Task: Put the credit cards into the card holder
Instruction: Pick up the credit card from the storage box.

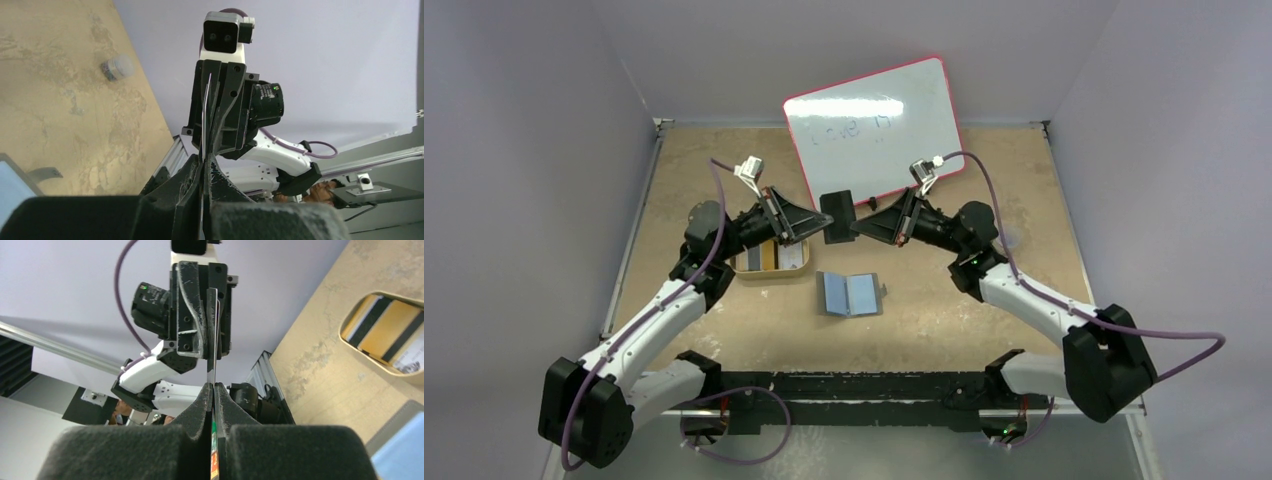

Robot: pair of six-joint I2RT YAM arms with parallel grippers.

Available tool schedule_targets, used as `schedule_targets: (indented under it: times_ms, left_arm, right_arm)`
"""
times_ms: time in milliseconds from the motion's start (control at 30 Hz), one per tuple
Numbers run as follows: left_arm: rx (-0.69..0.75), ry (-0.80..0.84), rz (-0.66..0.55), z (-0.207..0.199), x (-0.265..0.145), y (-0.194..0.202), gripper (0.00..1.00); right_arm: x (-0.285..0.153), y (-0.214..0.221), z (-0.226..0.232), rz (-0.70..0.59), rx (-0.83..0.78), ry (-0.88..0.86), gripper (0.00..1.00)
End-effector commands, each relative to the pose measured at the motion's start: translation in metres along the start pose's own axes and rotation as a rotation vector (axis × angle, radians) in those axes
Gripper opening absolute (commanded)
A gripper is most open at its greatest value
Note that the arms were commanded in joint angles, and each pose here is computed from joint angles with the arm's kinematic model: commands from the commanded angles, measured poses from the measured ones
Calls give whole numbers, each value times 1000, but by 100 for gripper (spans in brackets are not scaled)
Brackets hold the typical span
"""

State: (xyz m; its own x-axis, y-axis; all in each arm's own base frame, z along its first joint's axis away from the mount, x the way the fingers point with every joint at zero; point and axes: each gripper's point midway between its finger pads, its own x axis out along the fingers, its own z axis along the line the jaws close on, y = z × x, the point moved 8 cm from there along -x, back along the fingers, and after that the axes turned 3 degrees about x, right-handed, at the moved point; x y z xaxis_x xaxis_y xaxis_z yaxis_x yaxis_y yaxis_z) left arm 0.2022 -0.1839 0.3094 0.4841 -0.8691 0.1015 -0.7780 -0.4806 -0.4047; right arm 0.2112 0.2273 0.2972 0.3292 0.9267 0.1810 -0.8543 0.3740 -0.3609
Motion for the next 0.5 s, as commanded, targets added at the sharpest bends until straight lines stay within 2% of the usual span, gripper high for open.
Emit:
schedule_targets:
  times_ms: [0,200,300,467]
  left_arm:
    - [130,-51,17,-8,-1,-5,0]
    - [160,-23,30,-11,1,-6,6]
    - [163,46,34,-18,0,-5,2]
    - [178,32,48,-15,1,-5,0]
  right_arm:
    - [-12,-14,6,-57,-68,20,0]
    - [-17,-12,-1,-11,-76,38,0]
    - [-18,-11,-1,-6,-75,36,0]
    - [-18,-11,0,-2,-79,39,0]
